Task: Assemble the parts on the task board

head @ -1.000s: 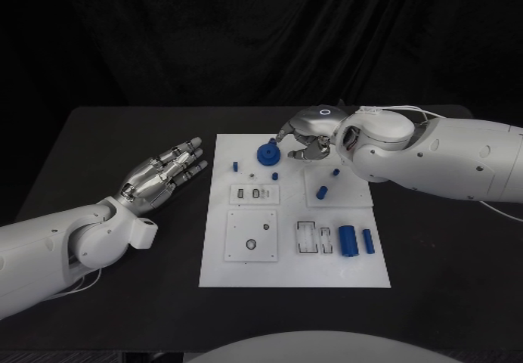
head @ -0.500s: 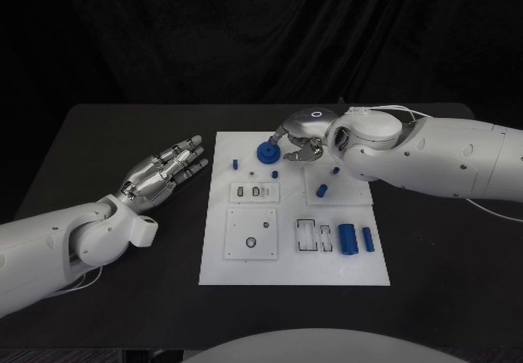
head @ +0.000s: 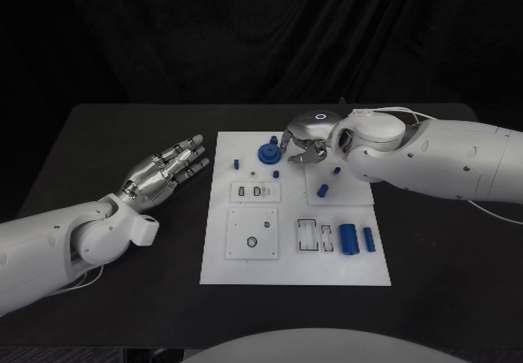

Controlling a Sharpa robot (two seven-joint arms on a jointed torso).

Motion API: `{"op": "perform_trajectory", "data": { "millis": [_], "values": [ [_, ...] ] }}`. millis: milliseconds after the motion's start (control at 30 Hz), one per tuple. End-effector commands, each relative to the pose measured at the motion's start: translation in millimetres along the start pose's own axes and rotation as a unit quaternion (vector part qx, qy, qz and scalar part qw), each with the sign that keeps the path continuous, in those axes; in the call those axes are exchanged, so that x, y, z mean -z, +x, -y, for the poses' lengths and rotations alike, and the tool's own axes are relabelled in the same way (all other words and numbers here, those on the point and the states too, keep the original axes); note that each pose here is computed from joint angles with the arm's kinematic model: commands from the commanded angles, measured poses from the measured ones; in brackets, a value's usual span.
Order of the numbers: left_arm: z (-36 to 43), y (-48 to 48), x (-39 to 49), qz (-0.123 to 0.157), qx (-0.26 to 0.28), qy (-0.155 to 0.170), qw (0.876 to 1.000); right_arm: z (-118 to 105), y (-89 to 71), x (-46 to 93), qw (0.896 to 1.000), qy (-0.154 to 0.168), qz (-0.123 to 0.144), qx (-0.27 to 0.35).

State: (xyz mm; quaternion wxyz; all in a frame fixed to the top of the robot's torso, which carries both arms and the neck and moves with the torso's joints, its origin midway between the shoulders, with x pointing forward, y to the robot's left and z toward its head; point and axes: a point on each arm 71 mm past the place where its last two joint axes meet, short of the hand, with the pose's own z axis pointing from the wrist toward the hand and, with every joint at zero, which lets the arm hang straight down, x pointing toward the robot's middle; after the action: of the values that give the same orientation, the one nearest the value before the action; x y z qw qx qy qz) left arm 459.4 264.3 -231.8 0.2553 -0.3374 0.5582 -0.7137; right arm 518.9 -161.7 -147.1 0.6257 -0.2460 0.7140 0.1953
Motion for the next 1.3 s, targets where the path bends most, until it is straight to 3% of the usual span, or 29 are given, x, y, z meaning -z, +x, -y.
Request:
{"op": "perform_trajectory", "data": {
  "millis": [33,300,533,700,867,1067,1300],
  "values": [
    [4.5,1.7,-0.1,-0.005,0.005,0.033,0.999,4,0.1,5.4,1.0,0.005,0.012,-0.001],
    [5.2,-0.6,1.8,-0.001,0.003,0.033,0.999,17,-4.8,18.9,0.999,0.017,0.043,-0.005],
    [5.2,-0.8,2.1,-0.001,0.003,0.033,0.999,34,-22.9,34.5,0.997,0.045,0.062,0.0],
    [5.4,-1.0,2.7,0.001,0.001,0.032,0.999,52,-40.1,57.2,0.994,0.076,0.073,0.004],
    [5.1,-0.5,2.2,0.0,0.002,0.032,0.999,66,-46.5,79.0,0.991,0.096,0.092,0.002],
    [4.4,0.9,0.7,-0.002,0.003,0.032,0.999,83,-42.6,103.1,0.986,0.121,0.113,-0.013],
    [3.7,0.7,0.3,-0.002,0.003,0.032,0.999,101,-22.8,127.0,0.981,0.146,0.126,-0.033]
  ]
}}
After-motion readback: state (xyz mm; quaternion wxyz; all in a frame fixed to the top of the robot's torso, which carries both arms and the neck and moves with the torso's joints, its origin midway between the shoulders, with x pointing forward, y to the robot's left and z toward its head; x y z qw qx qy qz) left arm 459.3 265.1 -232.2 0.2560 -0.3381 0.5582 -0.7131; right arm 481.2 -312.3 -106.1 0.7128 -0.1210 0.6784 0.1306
